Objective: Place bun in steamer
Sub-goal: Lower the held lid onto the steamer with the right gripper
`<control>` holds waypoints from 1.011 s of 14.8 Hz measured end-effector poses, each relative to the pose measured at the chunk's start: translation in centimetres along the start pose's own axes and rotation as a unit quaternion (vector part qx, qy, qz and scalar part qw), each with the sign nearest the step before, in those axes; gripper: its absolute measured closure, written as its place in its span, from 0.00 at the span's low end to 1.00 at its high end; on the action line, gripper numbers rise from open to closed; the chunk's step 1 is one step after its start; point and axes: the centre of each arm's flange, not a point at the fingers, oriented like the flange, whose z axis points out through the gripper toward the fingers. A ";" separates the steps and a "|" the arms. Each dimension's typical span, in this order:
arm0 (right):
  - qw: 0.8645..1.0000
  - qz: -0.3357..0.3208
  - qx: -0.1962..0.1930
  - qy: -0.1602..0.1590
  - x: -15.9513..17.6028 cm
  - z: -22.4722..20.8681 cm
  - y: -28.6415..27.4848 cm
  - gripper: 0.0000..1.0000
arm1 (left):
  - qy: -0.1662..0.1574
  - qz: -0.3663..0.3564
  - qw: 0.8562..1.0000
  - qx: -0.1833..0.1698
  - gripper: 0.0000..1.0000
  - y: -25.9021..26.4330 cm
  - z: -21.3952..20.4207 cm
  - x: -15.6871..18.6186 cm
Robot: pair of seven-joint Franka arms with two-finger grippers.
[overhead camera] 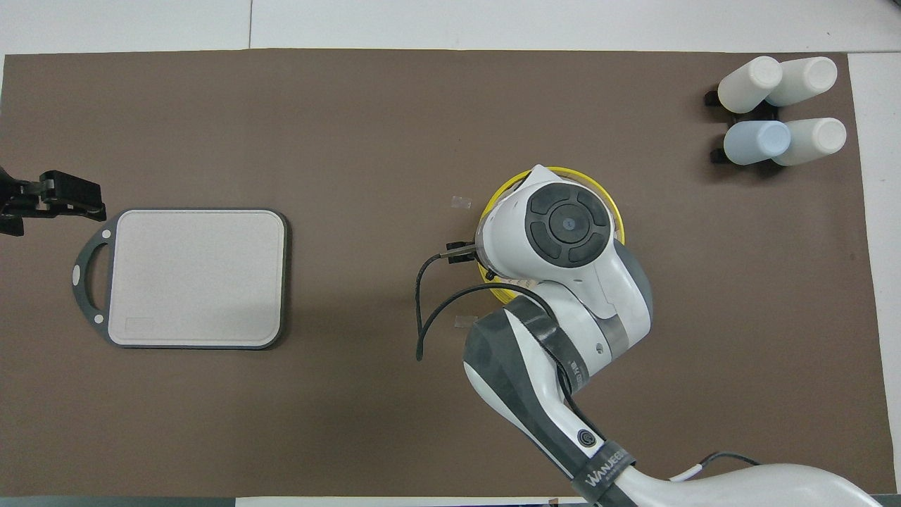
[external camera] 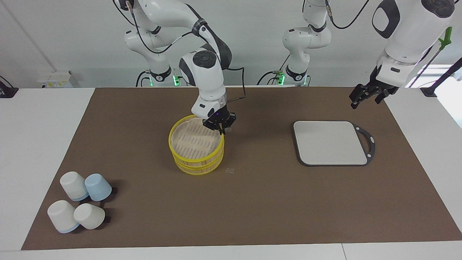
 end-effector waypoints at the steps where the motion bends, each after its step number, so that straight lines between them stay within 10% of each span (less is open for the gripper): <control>1: 1.000 0.001 0.000 0.000 0.0 0.0 0.1 0.92 | -0.003 0.002 1.000 0.000 0.00 0.2 0.2 -0.4; 15: 1.000 0.002 0.000 0.005 -1.1 2.0 0.7 0.92 | -0.007 0.013 0.999 -0.034 0.00 1.1 0.2 -1.6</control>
